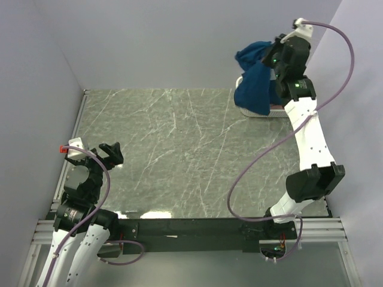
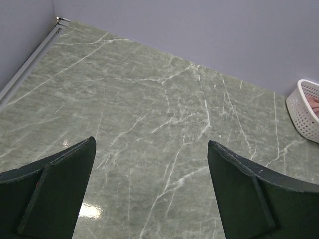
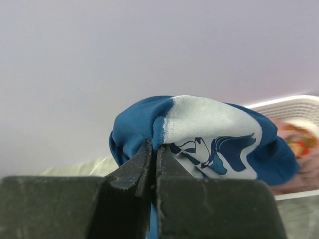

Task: Fold and stack the t-shirts
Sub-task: Move the tshirt to the center of the board

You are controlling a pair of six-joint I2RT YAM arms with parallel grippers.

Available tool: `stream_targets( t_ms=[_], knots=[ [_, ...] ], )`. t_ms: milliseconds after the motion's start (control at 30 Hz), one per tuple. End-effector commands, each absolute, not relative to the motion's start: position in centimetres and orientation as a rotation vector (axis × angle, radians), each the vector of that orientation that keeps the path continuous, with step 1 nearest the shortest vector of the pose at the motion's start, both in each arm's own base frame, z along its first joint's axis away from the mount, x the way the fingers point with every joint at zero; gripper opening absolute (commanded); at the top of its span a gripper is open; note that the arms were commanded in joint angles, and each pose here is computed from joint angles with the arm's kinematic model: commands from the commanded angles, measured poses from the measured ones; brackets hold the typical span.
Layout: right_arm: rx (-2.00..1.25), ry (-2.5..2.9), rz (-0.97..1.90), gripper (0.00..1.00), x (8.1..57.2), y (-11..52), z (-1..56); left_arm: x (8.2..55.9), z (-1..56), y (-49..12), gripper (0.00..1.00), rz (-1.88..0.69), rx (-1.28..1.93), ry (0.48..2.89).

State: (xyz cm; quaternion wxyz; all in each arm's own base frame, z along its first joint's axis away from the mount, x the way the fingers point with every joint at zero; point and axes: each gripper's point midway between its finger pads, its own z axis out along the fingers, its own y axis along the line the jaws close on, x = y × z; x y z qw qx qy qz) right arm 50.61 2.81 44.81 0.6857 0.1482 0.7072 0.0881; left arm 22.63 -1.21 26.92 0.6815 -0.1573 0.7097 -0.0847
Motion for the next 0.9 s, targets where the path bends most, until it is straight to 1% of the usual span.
stream_targets(
  t_ms=[0, 67, 133, 167, 200, 233, 333, 367, 400, 433, 467, 500, 533, 567, 633, 667, 700, 733, 767, 833, 867],
  knots=[
    [0.185, 1.507, 0.298, 0.0, 46.3, 8.1, 50.0, 22.4, 28.5, -1.5, 1.0, -0.231, -0.345, 1.546],
    [0.136, 1.495, 0.341, 0.0, 44.5, 10.2, 51.2, 22.3, 28.5, -1.7, 1.0, -0.242, -0.342, 1.546],
    [0.079, 1.478, 0.442, 0.0, 42.4, 13.3, 52.2, 22.2, 28.6, -1.7, 1.0, -0.249, -0.341, 1.543],
    [0.057, 1.472, 0.482, 0.0, 41.7, 14.5, 52.4, 22.2, 28.7, -1.8, 0.99, -0.257, -0.341, 1.542],
    [0.017, 1.497, 0.553, 0.0, 40.8, 17.1, 51.3, 22.2, 28.7, -1.9, 0.99, -0.263, -0.341, 1.54],
    [0.002, 1.477, 0.597, 0.0, 39.8, 18.2, 51.8, 22.2, 28.6, -2.1, 0.99, -0.273, -0.335, 1.544],
    [-0.048, 1.517, 0.753, 0.0, 38.3, 23.7, 48.7, 22.3, 28.5, -2.7, 1.0, -0.307, -0.33, 1.549],
    [-0.09, 1.566, 0.798, 0.02, 37.9, 26.1, 46.0, 22.4, 28.5, -3.0, 0.99, -0.325, -0.327, 1.551],
    [-0.107, 1.577, 0.834, 0.11, 37.6, 27.8, 45.1, 22.5, 28.4, -3.2, 0.99, -0.332, -0.323, 1.555],
    [-0.184, 1.663, 0.874, 0.31, 36.9, 31.8, 41.8, 22.6, 28.4, -3.3, 0.99, -0.341, -0.322, 1.556],
    [-0.226, 1.689, 0.893, 0.41, 36.5, 33.8, 41.4, 22.7, 28.3, -3.4, 0.99, -0.347, -0.328, 1.561],
    [-0.285, 1.734, 0.887, 0.48, 36.2, 35.6, 39.8, 22.9, 28.0, -3.5, 1.0, -0.348, -0.33, 1.577],
    [-0.371, 1.866, 0.87, 0.55, 35.4, 38.5, 35.2, 23.0, 27.9, -3.6, 0.99, -0.352, -0.337, 1.585],
    [-0.379, 1.894, 0.866, 0.58, 35.5, 39.3, 34.7, 23.1, 27.6, -3.6, 0.99, -0.352, -0.342, 1.6],
    [-0.364, 1.989, 0.856, 0.62, 35.3, 39.6, 31.7, 23.2, 27.0, -4.0, 0.99, -0.379, -0.374, 1.633],
    [-0.344, 2.037, 0.805, 0.63, 35.4, 38.7, 29.0, 23.1, 26.3, -4.1, 0.99, -0.385, -0.388, 1.665],
    [-0.326, 1.998, 0.8, 0.64, 35.3, 37.9, 29.8, 23.1, 25.7, -4.4, 1.0, -0.402, -0.394, 1.692],
    [-0.33, 2.005, 0.783, 0.65, 35.0, 37.3, 29.1, 23.1, 25.2, -4.6, 0.99, -0.416, -0.407, 1.711],
    [-0.309, 2.053, 0.721, 0.65, 35.0, 35.9, 26.4, 22.9, 24.4, -4.9, 1.0, -0.44, -0.435, 1.74],
    [-0.283, 2.058, 0.697, 0.65, 34.8, 33.8, 25.8, 23.0, 23.2, -5.7, 0.99, -0.484, -0.46, 1.791],
    [-0.283, 2.113, 0.657, 0.65, 34.3, 32.5, 23.1, 23.0, 22.8, -6.1, 0.99, -0.504, -0.465, 1.814]
  ],
)
